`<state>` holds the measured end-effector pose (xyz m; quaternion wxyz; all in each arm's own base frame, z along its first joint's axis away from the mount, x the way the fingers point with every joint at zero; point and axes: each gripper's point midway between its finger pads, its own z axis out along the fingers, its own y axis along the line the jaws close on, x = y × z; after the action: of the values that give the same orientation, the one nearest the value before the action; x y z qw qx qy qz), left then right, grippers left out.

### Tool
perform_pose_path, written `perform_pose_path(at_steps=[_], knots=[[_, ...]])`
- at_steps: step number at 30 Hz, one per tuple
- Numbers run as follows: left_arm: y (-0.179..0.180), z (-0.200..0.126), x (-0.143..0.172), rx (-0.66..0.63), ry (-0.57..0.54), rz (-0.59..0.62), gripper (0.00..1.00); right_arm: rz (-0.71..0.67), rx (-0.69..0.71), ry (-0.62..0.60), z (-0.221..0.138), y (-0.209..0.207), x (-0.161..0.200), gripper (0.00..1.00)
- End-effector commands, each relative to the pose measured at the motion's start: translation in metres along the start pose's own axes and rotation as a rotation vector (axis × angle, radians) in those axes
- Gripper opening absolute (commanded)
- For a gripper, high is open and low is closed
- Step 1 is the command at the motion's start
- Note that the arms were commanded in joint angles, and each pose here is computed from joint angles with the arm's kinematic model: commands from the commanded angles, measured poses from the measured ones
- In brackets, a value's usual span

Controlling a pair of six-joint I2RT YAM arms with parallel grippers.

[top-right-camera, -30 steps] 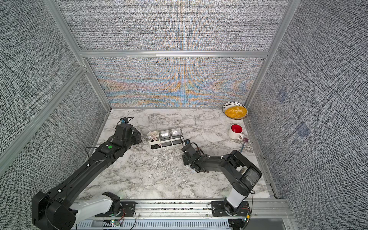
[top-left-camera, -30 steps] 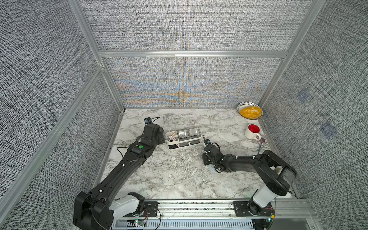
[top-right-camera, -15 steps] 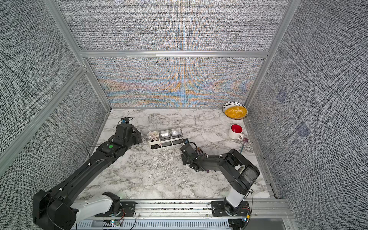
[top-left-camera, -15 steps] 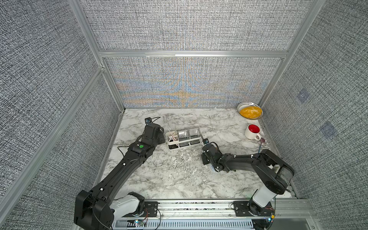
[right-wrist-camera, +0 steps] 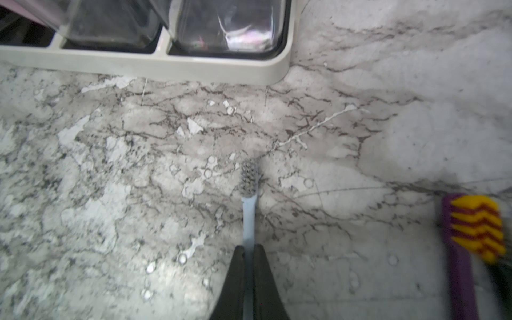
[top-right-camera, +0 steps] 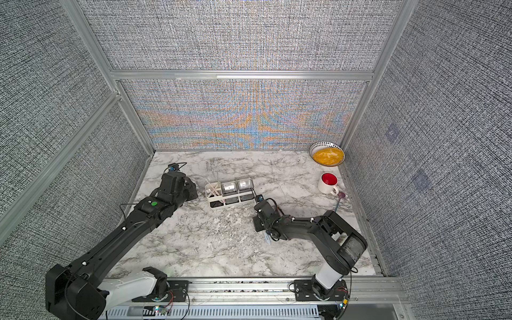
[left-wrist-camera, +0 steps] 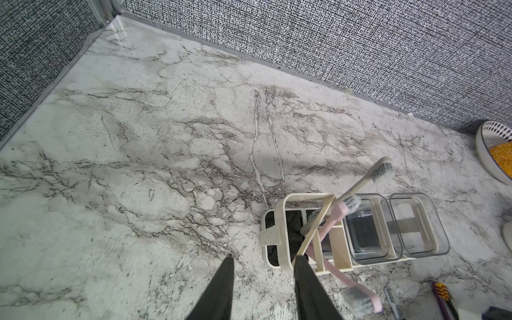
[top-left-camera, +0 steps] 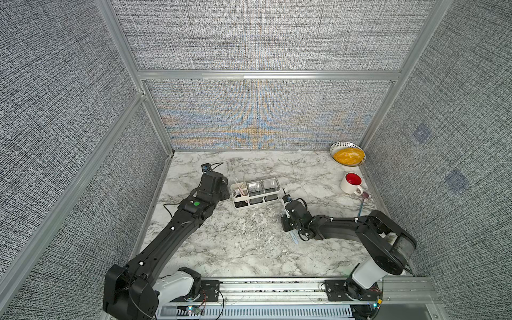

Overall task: Place the toothbrush into the toothbrush holder
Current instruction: Pick up the toothbrush from the center of the board.

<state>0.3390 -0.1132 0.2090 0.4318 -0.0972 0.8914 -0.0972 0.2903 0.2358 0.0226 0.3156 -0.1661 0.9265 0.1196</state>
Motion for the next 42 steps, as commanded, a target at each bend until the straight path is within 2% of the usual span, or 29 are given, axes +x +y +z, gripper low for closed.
perform_pose_path(at_steps=[1,8,15,20,28,34,42], knots=[[0.003,-0.002,-0.006,-0.012,-0.027,-0.007,0.39,-0.002,-0.014,0.039,-0.011,0.000,0.011,0.03],[-0.015,0.003,-0.002,0.065,0.018,0.012,0.39,0.020,-0.077,-0.109,-0.053,0.007,-0.022,0.03],[-0.028,0.005,-0.001,0.125,0.042,0.024,0.40,-0.001,-0.165,-0.308,-0.096,0.029,-0.081,0.03],[-0.038,0.000,-0.004,0.182,0.034,0.034,0.43,-0.041,-0.278,-0.475,-0.121,0.056,-0.129,0.03],[-0.032,-0.007,-0.008,0.162,0.008,0.019,0.59,-0.123,-0.400,-0.758,-0.135,0.100,-0.213,0.03],[-0.018,-0.014,-0.010,0.105,-0.017,0.012,0.59,-0.133,-0.507,-0.987,-0.137,0.129,-0.247,0.03],[-0.005,-0.015,-0.009,0.052,-0.044,0.021,0.59,-0.124,-0.578,-1.152,-0.135,0.157,-0.281,0.03]])
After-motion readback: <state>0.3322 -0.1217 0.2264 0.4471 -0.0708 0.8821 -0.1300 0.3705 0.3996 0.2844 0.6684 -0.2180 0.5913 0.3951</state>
